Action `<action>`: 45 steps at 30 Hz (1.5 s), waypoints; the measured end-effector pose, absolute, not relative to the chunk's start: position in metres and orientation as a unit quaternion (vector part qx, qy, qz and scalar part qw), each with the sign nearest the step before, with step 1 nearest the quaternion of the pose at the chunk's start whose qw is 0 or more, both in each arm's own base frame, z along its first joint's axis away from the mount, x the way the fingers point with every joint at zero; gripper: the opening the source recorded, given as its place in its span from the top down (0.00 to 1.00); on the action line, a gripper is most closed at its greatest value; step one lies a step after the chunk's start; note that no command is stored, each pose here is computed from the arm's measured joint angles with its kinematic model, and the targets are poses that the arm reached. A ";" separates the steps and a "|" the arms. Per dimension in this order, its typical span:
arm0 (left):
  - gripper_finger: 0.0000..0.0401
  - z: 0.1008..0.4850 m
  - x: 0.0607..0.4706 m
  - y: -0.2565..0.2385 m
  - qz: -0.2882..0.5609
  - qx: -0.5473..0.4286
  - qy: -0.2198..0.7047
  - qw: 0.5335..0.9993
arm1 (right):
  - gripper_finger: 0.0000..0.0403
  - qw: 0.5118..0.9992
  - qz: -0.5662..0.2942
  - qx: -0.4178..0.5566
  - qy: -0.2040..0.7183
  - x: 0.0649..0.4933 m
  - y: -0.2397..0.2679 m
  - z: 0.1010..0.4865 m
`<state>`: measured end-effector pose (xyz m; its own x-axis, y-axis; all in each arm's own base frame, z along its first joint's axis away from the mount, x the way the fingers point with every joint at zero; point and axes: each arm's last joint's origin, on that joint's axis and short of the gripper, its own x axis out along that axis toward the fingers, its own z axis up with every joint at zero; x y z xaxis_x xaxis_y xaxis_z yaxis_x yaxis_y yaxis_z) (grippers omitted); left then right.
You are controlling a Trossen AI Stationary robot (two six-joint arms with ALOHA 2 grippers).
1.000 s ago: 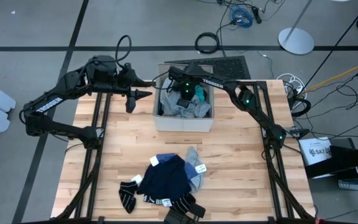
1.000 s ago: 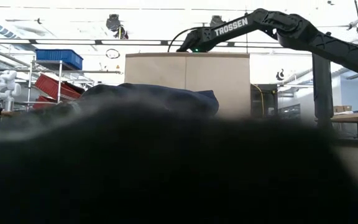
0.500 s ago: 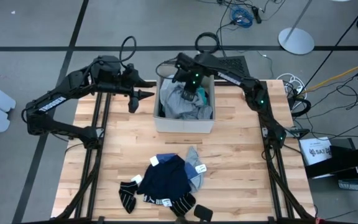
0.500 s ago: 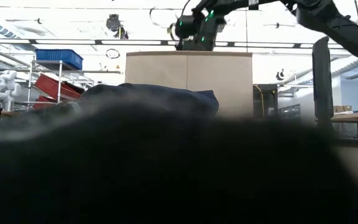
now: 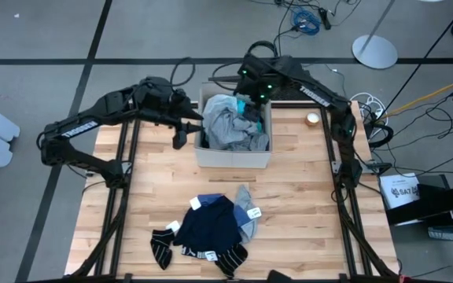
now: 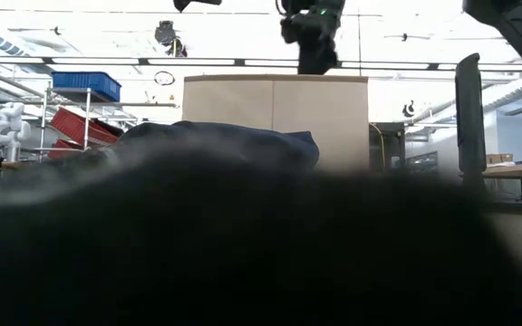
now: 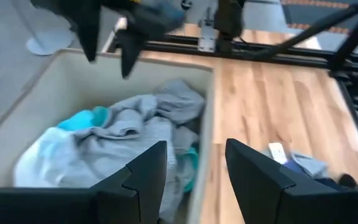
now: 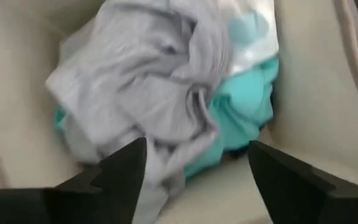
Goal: Sort clothes
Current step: Put the blue boxer into the laundry bin
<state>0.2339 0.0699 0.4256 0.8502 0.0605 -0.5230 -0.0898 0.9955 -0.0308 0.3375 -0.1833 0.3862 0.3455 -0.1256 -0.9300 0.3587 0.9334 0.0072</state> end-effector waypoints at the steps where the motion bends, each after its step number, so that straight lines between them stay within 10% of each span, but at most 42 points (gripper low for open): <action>1: 0.57 0.425 0.235 0.066 0.031 -0.025 0.271 0.962 | 0.31 0.812 -0.149 0.109 0.554 0.333 -0.180 0.390; 26: 0.57 0.434 0.219 -0.062 0.024 0.064 0.247 0.967 | 0.28 0.922 -0.022 0.045 0.383 0.220 -0.016 0.504; 45: 0.57 0.367 0.229 -0.122 0.001 0.068 0.076 0.995 | 0.28 0.953 0.049 0.019 0.298 0.229 0.056 0.335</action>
